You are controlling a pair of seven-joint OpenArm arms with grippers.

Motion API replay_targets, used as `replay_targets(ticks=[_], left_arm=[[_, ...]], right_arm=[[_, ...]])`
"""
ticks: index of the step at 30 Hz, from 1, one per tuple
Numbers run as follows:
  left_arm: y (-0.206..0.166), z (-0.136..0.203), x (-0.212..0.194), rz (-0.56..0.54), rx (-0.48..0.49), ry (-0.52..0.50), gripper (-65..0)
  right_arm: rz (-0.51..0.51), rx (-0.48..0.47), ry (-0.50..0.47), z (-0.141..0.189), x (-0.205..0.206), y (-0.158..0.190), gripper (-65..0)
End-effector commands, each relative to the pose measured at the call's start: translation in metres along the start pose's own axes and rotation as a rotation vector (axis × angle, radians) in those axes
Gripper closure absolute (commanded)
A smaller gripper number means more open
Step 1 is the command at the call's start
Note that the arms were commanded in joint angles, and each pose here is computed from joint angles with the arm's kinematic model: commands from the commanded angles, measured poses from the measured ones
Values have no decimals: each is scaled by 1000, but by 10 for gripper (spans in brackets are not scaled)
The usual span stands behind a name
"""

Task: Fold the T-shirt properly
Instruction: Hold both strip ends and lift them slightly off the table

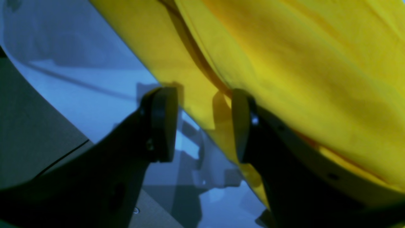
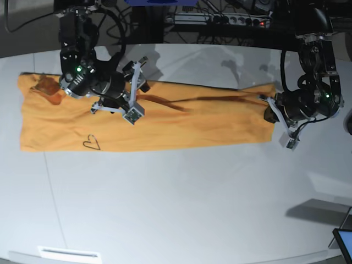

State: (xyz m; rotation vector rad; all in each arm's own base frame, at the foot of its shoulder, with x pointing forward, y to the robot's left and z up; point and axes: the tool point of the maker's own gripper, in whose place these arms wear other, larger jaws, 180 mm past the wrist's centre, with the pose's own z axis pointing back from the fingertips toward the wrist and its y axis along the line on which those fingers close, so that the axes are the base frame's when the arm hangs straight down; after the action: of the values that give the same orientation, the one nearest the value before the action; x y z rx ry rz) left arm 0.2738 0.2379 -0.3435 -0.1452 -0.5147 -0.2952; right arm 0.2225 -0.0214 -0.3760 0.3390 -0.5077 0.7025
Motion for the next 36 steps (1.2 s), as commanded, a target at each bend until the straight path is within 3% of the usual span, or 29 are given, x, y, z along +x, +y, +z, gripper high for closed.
replay_targets(ticks=[1,10,22,25,29,32,36], left_arm=[[2,5,10,-21,9,-26,0],[-11,-3,-2,-49,-23,17,0],[-9,5,1,-80,-7,10,0],[-17,16,15,-127,2,-37,-71],[-23,23,17,-152,4,-59,-223],[-31,23,20,-140,-40,-75,-262],[-25,34,29,-100,-63,-127,-262]], right_arm=[[11,-10,-56,5,16,-4,-270],[-31,-99,-63,18,15,-40,-270],[-15,-112,-84,20,28,-48,-270],[-22,-111,-77,16,29,-54,-270],[-29,-98,-62,9,27,-55,-270],[-23,-105,-71,11,32,-58,-270],[-20,-109,-76,12,35,-60,-270]])
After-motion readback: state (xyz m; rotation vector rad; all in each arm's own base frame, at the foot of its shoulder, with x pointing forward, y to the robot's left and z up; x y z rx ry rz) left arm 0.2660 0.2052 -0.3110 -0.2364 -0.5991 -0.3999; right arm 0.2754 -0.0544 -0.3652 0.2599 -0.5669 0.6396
